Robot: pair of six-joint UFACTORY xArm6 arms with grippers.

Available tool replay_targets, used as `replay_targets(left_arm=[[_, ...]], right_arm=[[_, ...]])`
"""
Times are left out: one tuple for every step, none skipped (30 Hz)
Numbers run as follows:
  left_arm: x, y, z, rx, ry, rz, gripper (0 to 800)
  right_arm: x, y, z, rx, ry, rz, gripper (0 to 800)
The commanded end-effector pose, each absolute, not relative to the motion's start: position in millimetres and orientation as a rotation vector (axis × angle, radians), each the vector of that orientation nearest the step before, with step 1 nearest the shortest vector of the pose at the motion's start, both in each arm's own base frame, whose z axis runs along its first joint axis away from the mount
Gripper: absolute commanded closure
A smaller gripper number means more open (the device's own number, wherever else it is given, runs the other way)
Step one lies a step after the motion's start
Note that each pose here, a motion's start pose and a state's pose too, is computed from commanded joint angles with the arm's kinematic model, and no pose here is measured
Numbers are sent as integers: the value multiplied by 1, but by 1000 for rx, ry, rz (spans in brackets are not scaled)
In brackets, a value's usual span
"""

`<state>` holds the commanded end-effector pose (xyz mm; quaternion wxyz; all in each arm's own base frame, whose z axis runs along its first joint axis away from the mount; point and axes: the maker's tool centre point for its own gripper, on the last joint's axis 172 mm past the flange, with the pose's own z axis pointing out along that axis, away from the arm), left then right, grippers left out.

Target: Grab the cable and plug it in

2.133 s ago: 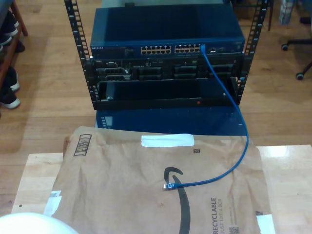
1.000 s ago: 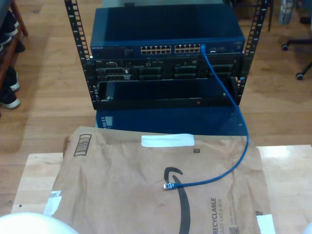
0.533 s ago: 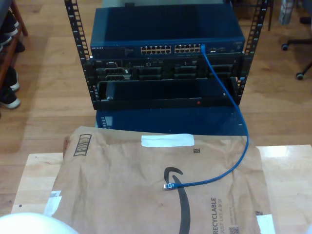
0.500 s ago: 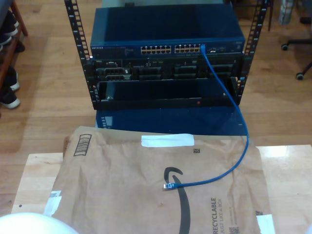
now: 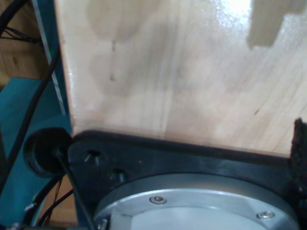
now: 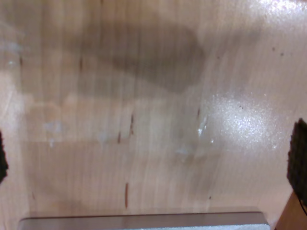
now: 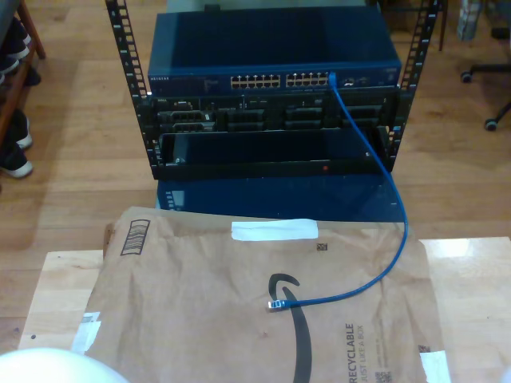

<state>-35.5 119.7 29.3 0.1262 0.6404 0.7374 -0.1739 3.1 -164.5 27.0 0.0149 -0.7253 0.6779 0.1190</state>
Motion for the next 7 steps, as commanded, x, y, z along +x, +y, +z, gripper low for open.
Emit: replay_targets(left_arm=[[-36,121,30,1866,2148,-505,1],[-35,120,29,1865,2147,-506,1],[-36,121,30,1866,2148,-505,1],[-35,120,29,1865,2147,-506,1],[-36,121,30,1866,2148,-505,1],[-36,121,30,1866,2148,-505,1],[-36,121,30,1866,2148,-505,1]], right_arm=[[3,-164,27,-2259,2108,370,1],[3,-164,27,-2259,2108,370,1],[3,-164,27,-2259,2108,370,1],[3,-164,27,-2257,2110,370,1],[3,-164,27,-2257,2110,370,0],[3,-164,27,-2259,2108,370,1],[3,-164,27,-2257,2110,370,1]])
